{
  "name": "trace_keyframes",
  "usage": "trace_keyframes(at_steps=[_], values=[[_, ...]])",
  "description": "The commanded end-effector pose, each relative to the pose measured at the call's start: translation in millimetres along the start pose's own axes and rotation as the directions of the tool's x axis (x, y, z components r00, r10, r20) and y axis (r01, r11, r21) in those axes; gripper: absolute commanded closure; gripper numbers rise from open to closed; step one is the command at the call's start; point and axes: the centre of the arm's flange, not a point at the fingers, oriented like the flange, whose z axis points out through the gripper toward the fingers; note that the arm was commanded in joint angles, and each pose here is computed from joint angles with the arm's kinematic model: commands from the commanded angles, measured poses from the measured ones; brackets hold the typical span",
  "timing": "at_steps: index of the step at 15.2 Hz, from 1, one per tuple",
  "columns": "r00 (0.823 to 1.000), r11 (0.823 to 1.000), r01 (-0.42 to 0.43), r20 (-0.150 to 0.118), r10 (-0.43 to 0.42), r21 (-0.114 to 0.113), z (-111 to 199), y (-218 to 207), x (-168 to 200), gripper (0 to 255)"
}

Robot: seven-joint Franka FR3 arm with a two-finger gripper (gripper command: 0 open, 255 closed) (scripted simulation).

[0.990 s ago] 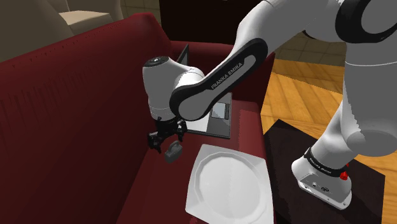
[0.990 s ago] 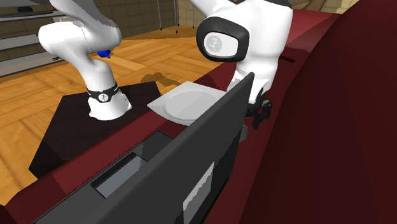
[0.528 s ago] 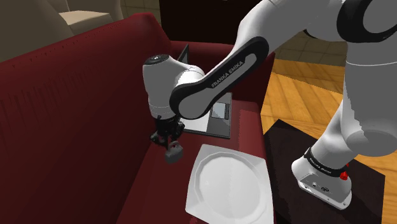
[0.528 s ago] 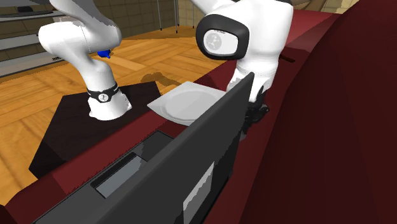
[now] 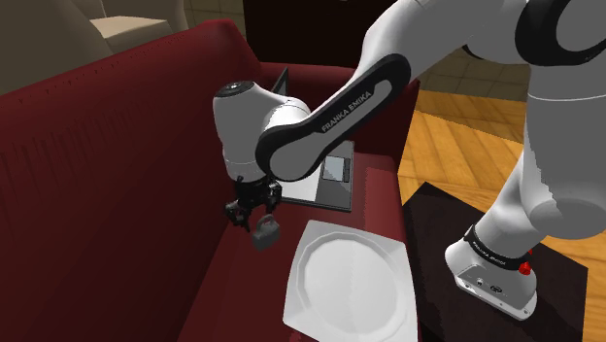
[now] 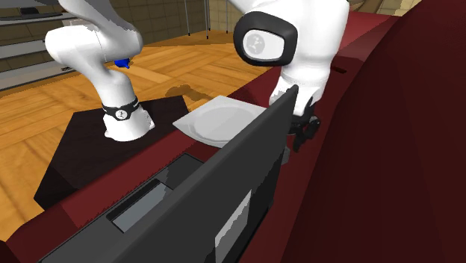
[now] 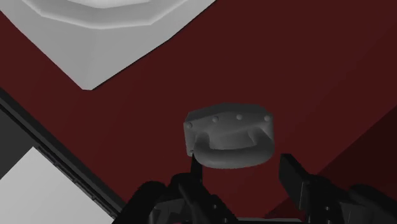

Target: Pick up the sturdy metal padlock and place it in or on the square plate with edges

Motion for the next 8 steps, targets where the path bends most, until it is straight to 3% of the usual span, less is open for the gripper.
trace_keyframes(at_steps=[1, 4, 8], values=[[0.999, 0.997, -0.011, 0.033, 0.014, -0.078, -18, -10, -4, 0], [0.995, 0.975, -0.027, 0.086, 0.047, -0.219, -51, -37, -8, 0], [0.995, 0.974, -0.028, 0.089, 0.049, -0.227, -37, -36, -10, 0]])
